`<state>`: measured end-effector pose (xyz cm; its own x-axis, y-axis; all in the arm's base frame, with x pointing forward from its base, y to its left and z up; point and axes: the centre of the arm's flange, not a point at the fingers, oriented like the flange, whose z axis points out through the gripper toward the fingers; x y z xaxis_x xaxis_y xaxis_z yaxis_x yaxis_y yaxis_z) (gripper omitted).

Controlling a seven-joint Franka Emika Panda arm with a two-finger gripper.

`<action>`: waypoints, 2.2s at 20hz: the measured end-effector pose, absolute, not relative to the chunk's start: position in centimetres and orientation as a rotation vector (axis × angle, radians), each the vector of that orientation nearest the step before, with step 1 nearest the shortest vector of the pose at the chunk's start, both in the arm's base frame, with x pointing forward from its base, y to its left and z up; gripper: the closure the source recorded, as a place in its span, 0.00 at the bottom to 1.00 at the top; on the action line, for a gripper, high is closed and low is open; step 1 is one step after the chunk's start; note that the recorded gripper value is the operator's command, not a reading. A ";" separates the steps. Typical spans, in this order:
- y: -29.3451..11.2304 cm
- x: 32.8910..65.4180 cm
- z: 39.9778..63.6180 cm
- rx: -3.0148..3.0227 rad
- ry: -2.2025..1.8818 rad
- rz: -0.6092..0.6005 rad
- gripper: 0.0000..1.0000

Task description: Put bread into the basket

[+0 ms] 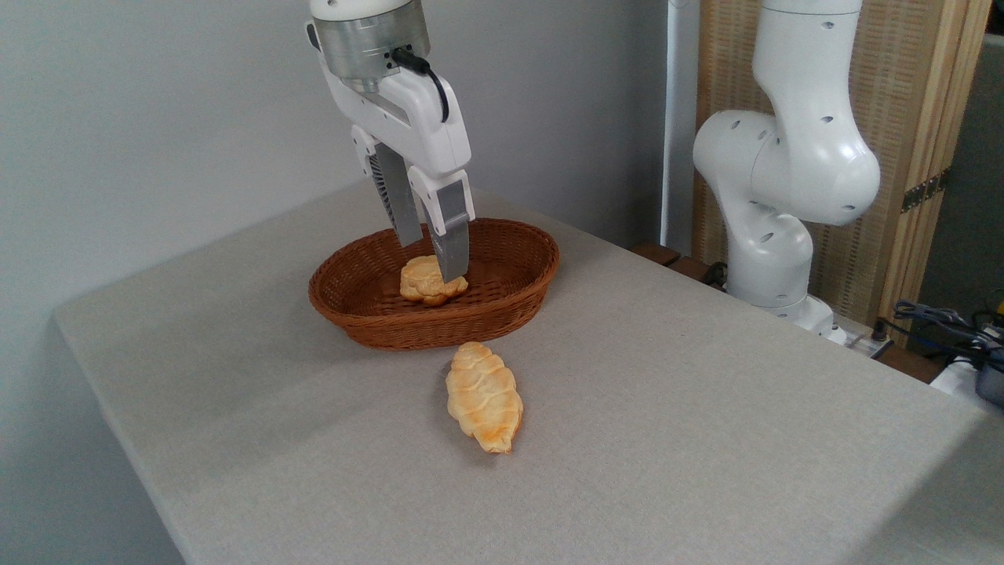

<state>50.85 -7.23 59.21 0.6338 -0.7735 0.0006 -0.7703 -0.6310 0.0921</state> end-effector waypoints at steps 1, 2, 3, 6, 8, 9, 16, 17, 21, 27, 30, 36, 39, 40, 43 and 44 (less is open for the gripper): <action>-7.2 50.9 59.2 2.763 -1.308 -0.060 0.00; -7.2 50.9 59.2 2.763 -1.308 -0.060 0.00; -7.2 50.9 59.2 2.763 -1.308 -0.060 0.00; -7.2 50.9 59.2 2.763 -1.308 -0.060 0.00; -7.2 50.9 59.2 2.763 -1.308 -0.060 0.00; -7.2 50.8 59.2 2.763 -1.308 -0.061 0.00; -7.2 50.8 59.1 2.760 -1.307 -0.072 0.00; -7.2 50.8 59.1 2.760 -1.307 -0.072 0.00; -7.2 50.8 59.1 2.760 -1.307 -0.072 0.00; -7.2 50.8 59.1 2.760 -1.307 -0.073 0.00; -7.2 50.7 59.1 2.760 -1.308 -0.073 0.00; -7.4 50.7 59.1 2.759 -1.311 -0.074 0.00; -7.4 50.7 59.0 2.758 -1.311 -0.076 0.00; -7.4 50.7 58.9 2.757 -1.311 -0.079 0.00; -7.5 50.7 58.7 2.755 -1.313 -0.086 0.00; -7.5 50.7 58.6 2.754 -1.313 -0.088 0.00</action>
<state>50.69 -7.49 58.65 0.6291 -0.7772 -0.0135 -0.7721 -0.6268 0.1050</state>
